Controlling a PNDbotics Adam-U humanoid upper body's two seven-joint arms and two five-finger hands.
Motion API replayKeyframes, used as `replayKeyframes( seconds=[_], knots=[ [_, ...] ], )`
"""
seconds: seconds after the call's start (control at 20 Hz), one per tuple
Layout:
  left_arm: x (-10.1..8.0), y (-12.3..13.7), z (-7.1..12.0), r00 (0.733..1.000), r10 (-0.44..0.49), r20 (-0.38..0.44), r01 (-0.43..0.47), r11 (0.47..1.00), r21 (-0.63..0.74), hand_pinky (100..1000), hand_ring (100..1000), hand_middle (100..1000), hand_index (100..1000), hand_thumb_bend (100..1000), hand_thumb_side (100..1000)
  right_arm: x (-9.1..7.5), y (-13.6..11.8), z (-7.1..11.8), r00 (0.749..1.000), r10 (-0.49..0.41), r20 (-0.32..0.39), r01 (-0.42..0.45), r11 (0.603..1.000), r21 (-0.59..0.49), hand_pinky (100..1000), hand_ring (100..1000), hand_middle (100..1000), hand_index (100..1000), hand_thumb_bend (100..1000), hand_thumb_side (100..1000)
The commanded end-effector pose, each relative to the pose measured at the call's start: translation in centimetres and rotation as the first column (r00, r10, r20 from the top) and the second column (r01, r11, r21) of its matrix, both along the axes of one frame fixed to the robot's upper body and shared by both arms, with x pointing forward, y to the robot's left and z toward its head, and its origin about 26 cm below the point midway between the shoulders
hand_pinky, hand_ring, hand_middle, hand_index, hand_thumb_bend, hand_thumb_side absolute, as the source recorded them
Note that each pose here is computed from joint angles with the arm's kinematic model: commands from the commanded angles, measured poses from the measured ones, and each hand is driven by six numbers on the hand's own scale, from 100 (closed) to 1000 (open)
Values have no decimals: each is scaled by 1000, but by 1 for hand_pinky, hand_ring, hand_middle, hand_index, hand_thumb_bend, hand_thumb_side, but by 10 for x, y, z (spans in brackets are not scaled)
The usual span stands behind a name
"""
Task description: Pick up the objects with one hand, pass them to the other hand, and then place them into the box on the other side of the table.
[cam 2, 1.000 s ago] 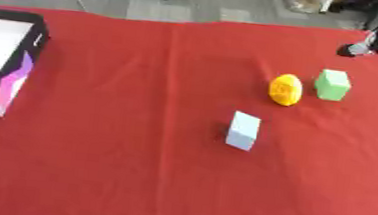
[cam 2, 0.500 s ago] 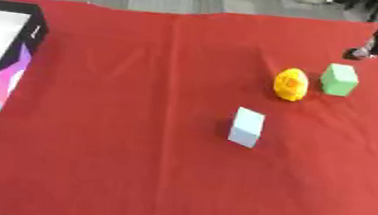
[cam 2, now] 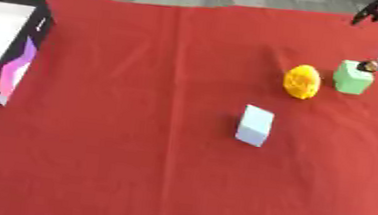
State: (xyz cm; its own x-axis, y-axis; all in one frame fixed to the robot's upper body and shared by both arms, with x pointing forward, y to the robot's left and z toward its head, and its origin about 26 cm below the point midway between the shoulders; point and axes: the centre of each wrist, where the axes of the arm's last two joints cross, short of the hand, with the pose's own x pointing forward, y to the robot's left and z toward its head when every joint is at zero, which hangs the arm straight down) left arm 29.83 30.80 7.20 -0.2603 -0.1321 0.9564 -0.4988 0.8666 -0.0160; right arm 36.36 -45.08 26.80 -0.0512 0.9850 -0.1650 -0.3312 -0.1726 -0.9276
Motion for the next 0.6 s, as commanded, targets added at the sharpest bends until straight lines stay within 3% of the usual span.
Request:
replayKeyframes(
  seconds=[0.05,0.4,0.6],
  knots=[
    [2,1,12,999,-7,34,6,1000,20,795,697,832,809,248,886,-4,-8,16,1000,-23,9,24,999,-41,988,914,933,873,437,100],
    [4,0,15,999,-9,44,8,1000,16,795,698,832,809,248,887,-4,-12,11,998,-41,-43,37,995,-97,990,911,938,873,445,100],
    [4,-1,15,999,-11,45,11,1000,10,795,698,832,806,246,888,-2,-15,6,998,-52,-31,49,995,-85,981,880,877,852,456,100]
  ],
)
